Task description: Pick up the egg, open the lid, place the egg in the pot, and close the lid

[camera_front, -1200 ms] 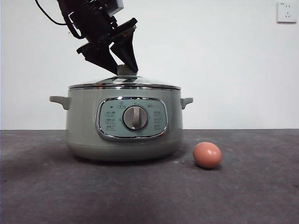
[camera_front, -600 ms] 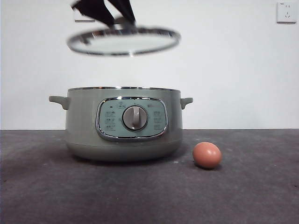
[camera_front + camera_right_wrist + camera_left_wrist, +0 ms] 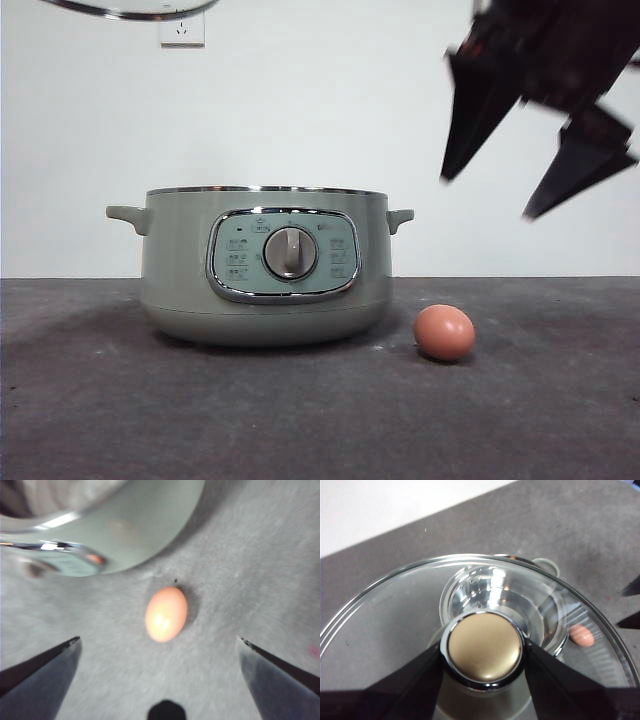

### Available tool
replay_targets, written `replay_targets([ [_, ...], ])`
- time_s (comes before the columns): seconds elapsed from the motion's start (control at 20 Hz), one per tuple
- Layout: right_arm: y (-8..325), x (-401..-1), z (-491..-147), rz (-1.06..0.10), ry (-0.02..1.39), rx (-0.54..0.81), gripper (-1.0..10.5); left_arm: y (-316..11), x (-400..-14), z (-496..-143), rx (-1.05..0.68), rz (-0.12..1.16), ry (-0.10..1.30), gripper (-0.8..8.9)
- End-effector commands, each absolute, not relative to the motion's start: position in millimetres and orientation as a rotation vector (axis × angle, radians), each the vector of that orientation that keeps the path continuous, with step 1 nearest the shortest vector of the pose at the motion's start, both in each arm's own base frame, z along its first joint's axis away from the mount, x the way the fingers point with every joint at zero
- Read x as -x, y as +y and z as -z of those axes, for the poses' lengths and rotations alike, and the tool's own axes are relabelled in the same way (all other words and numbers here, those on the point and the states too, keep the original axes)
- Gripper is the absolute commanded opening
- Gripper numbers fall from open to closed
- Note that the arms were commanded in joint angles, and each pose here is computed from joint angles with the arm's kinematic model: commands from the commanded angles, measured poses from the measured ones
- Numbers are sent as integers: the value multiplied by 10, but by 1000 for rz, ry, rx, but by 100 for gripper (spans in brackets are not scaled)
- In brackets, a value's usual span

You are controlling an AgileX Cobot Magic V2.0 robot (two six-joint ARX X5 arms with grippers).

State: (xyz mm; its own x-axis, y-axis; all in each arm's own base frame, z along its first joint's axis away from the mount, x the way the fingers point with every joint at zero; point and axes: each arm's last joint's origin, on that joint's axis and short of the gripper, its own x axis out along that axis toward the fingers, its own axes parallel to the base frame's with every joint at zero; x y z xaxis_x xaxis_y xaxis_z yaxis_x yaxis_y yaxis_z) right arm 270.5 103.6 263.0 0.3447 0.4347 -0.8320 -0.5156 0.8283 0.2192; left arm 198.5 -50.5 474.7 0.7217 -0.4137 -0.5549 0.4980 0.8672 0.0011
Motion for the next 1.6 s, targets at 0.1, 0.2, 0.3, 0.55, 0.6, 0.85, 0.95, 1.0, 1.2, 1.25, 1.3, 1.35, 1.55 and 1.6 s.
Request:
replay_targets([
  [0.1,1165,-2838,-2406,-633,1093,106,626,-409,-1563,-4811,-154,503,461,-6],
  [0.2,1237,-2891,-2287,-644,1116,116,625,-360,-1346,-4698,-138,496,457,-6],
  [0.3,1298,-2936,-2186,-635,1128,137,625,-318,-1155,-4577,-139,490,463,-6],
  [0.55,1428,-3002,-1969,-594,1159,194,624,-233,-804,-4441,-116,444,455,-6],
  [0.6,1440,-3020,-1928,-585,1165,193,624,-222,-751,-4443,-107,442,451,-6],
  [0.85,1497,-3062,-1767,-559,1206,178,491,-192,-612,-4435,-106,441,445,-6],
  [0.95,1499,-3068,-1731,-549,1220,172,391,-191,-604,-4433,-106,441,447,-6],
  [1.0,1499,-3069,-1725,-540,1225,162,306,-191,-604,-4433,-106,441,446,-6],
  [1.2,1499,-3068,-1723,-541,1228,158,89,-191,-604,-4433,-107,441,446,-7],
  [1.25,1499,-3067,-1723,-541,1228,158,89,-191,-604,-4433,-107,441,446,-7],
  [1.3,1499,-3068,-1723,-541,1228,158,73,-191,-604,-4433,-107,441,446,-7],
  [1.35,1499,-3068,-1723,-541,1228,158,-8,-191,-604,-4433,-107,441,446,-7],
  [1.55,1488,-3043,-1798,-543,1215,156,-15,-191,-606,-4433,-108,442,446,-7],
  [1.6,1475,-3015,-1864,-544,1206,155,-15,-191,-605,-4433,-109,442,446,-7],
])
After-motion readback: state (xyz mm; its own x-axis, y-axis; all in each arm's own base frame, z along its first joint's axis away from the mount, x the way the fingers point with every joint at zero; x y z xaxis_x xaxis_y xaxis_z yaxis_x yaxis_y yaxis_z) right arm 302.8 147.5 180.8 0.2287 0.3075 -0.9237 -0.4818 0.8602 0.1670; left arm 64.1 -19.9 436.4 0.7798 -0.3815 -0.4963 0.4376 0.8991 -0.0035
